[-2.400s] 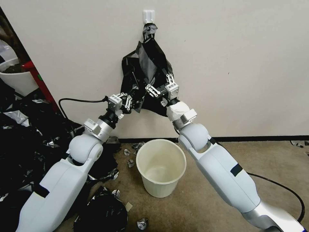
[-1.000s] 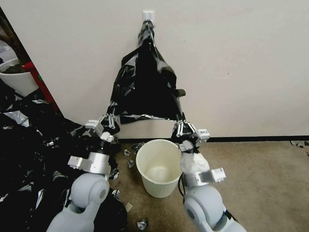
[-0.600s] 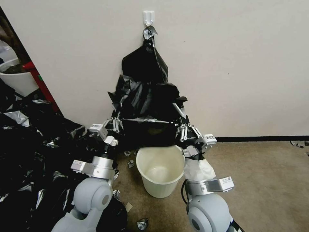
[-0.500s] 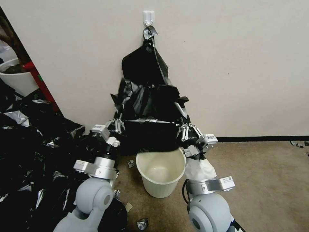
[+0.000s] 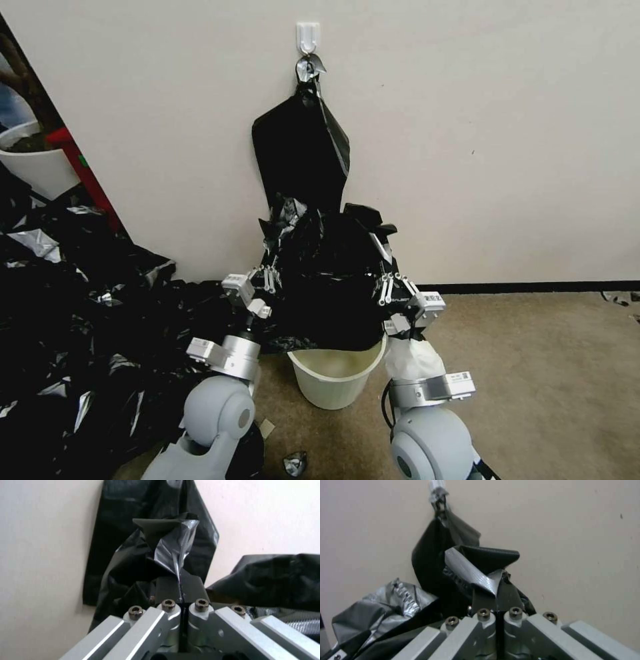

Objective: Place a trash bag onto the trash bin.

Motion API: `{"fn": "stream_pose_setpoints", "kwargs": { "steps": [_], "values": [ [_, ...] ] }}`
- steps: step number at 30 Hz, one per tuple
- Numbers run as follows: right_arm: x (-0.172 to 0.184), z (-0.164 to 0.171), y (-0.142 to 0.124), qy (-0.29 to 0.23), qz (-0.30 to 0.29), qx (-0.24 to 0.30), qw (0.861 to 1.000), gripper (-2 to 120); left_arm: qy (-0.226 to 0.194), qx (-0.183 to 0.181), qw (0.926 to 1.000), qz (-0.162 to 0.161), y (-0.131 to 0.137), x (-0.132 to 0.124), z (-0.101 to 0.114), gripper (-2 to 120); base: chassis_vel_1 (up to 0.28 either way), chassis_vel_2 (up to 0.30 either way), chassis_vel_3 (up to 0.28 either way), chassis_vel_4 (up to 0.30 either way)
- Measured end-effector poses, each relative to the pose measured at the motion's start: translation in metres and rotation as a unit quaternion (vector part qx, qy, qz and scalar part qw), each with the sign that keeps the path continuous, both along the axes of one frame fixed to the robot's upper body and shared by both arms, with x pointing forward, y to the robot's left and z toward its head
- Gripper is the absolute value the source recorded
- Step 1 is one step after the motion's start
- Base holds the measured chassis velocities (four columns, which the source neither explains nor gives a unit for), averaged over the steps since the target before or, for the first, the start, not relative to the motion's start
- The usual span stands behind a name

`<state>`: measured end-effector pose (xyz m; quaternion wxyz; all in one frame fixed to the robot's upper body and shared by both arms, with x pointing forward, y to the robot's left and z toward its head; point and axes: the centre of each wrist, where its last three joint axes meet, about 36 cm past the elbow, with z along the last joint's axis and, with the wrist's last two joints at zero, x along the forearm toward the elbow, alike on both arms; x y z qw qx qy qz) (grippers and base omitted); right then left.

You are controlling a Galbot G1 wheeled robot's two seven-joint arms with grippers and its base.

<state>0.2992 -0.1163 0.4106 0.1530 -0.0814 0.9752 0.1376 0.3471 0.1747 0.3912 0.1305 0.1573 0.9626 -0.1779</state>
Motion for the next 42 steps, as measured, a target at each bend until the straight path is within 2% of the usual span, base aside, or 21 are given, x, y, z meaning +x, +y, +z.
{"fn": "stream_pose_setpoints", "kwargs": {
  "steps": [3,7,8,12,13,15,17,18,22,31,34,39,42],
  "values": [
    [0.0,-0.011,0.0,0.006,-0.005,-0.008,1.0,0,0.012,0.006,0.9999,-0.003,-0.003,-0.002,-0.01,0,0.0,0.0,0.0,0.0],
    [0.001,-0.032,-0.002,0.02,-0.017,-0.031,0.999,0,0.057,0.034,0.9978,-0.007,-0.012,-0.011,-0.032,0,0.0,0.0,0.0,0.0],
    [0.001,-0.032,-0.002,0.02,-0.017,-0.031,0.999,0,0.057,0.034,0.9978,-0.007,-0.012,-0.011,-0.032,0,0.0,0.0,0.0,0.0],
    [-0.006,-0.053,-0.003,0.051,-0.041,-0.057,0.996,0,0.099,0.062,0.993,-0.016,-0.022,-0.027,-0.05,0,0.0,0.0,0.0,0.0],
    [-0.006,-0.053,-0.003,0.051,-0.041,-0.057,0.996,0,0.099,0.062,0.993,-0.016,-0.022,-0.027,-0.05,0,0.0,0.0,0.0,0.0],
    [-0.011,-0.056,-0.003,0.072,-0.054,-0.064,0.994,0,0.115,0.071,0.9907,-0.016,-0.026,-0.034,-0.054,0,0.0,0.0,0.0,0.0],
    [-0.02,-0.06,-0.002,0.116,-0.077,-0.07,0.988,0,0.136,0.078,0.9875,-0.015,-0.031,-0.044,-0.059,0,0.0,0.0,0.0,0.0],
    [-0.02,-0.06,-0.002,0.116,-0.077,-0.07,0.988,0,0.136,0.078,0.9875,-0.015,-0.031,-0.044,-0.059,0,0.0,0.0,0.0,0.0],
    [-0.037,-0.054,0.0,0.195,-0.099,-0.07,0.973,0,0.18,0.086,0.9798,0.004,-0.039,-0.063,-0.054,0,0.0,0.0,0.0,0.0],
    [-0.062,-0.037,0.002,0.237,-0.103,-0.077,0.963,0,0.217,0.079,0.9721,0.041,-0.046,-0.095,-0.035,0,0.0,0.0,0.0,0.0],
    [-0.075,-0.027,0.003,0.257,-0.095,-0.079,0.958,0,0.23,0.07,0.9683,0.068,-0.054,-0.117,-0.028,0,0.0,0.0,0.0,0.0],
    [-0.08,-0.025,0.002,0.282,-0.087,-0.082,0.952,0,0.245,0.066,0.9621,0.099,-0.062,-0.132,-0.025,0,0.0,0.0,0.0,0.0],
    [-0.08,-0.026,-0.001,0.311,-0.085,-0.086,0.943,0,0.253,0.071,0.956,0.129,-0.065,-0.139,-0.024,0,0.0,0.0,0.0,0.0]
  ]
}}
